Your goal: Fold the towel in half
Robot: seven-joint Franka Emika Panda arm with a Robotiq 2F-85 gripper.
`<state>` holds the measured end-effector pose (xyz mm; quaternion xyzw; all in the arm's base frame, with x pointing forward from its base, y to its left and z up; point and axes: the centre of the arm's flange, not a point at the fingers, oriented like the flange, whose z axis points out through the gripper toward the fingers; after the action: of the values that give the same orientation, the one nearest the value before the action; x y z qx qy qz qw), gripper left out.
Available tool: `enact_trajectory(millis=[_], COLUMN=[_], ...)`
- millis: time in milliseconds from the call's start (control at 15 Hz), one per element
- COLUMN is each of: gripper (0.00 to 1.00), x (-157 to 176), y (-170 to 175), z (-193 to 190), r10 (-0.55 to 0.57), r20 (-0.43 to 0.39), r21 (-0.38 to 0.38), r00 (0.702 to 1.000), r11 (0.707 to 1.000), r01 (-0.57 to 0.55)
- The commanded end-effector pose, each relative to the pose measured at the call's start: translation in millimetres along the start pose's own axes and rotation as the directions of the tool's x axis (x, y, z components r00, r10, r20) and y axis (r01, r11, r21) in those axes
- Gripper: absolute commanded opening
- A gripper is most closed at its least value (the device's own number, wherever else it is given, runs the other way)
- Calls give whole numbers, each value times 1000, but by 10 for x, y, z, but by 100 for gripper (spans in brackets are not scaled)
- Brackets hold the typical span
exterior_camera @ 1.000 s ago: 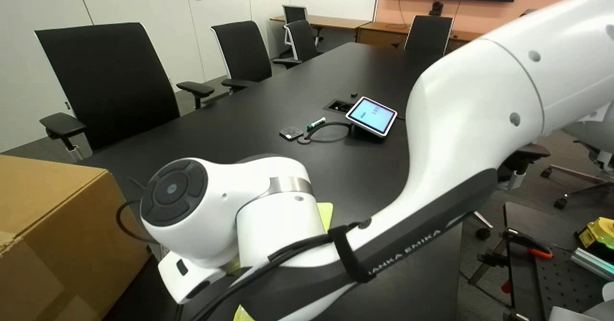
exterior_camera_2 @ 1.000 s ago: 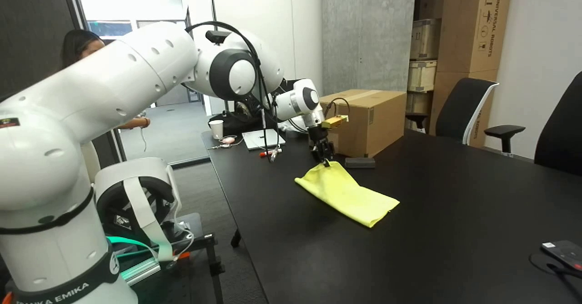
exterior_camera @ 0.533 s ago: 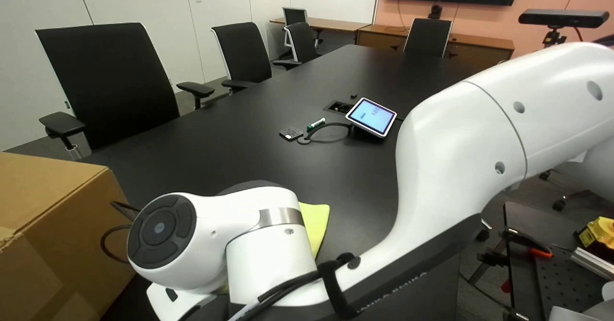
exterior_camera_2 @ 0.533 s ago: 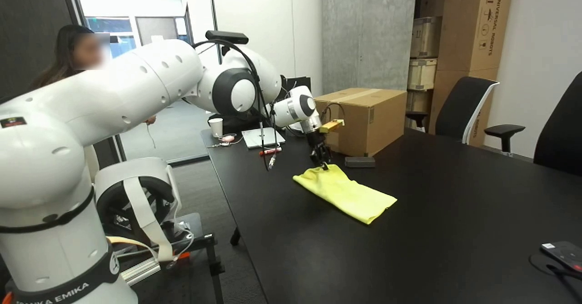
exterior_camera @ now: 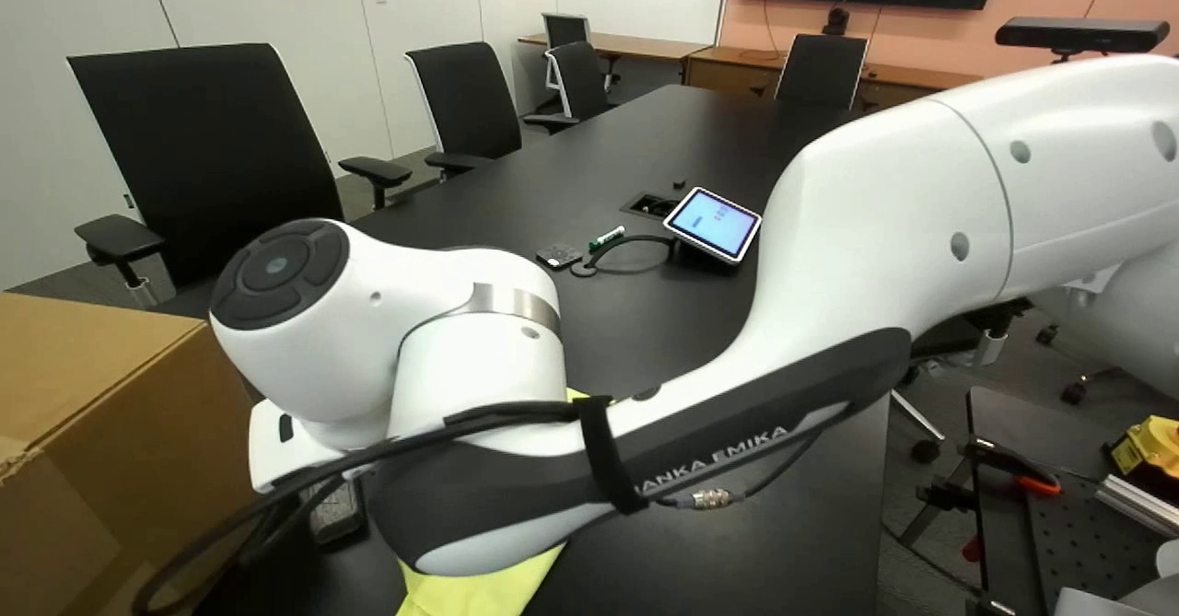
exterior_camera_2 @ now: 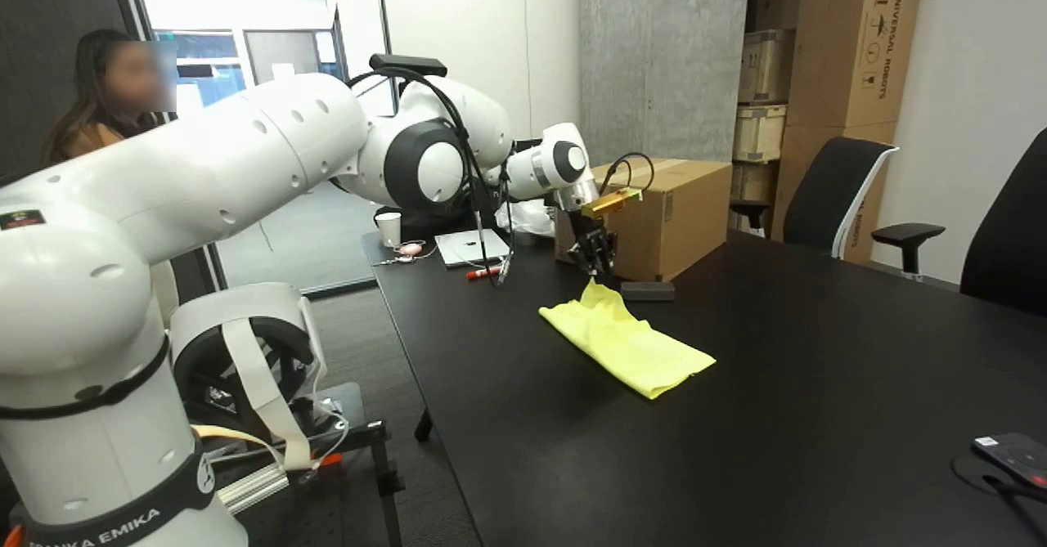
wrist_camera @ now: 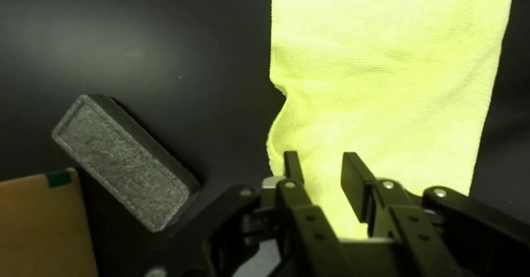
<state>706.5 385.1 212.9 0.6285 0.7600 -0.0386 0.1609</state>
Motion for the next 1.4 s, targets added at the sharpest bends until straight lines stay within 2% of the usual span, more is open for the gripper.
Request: enact_trajectory(millis=[0,133,333,600,800,933,1133,1333], gripper=[65,81,100,100,100,100,100,100], x=[46,-88,-494,-818,-1001,-1102,-1211,-1302], y=[174,2,-383,-534,-621,-708,-876,-1080], z=[-226,-316,-485,-716,-883,-988,-1132,-1240], r10=[154,242,392,576,703,775,864,930], r20=[-2,-1,19,38,60,78,108,132], r21=[23,39,85,111,125,127,136,129], r00=[988,970,920,817,709,627,492,344], r11=[988,970,916,810,699,616,478,328], r01=[-154,-242,-392,-576,-704,-777,-868,-936])
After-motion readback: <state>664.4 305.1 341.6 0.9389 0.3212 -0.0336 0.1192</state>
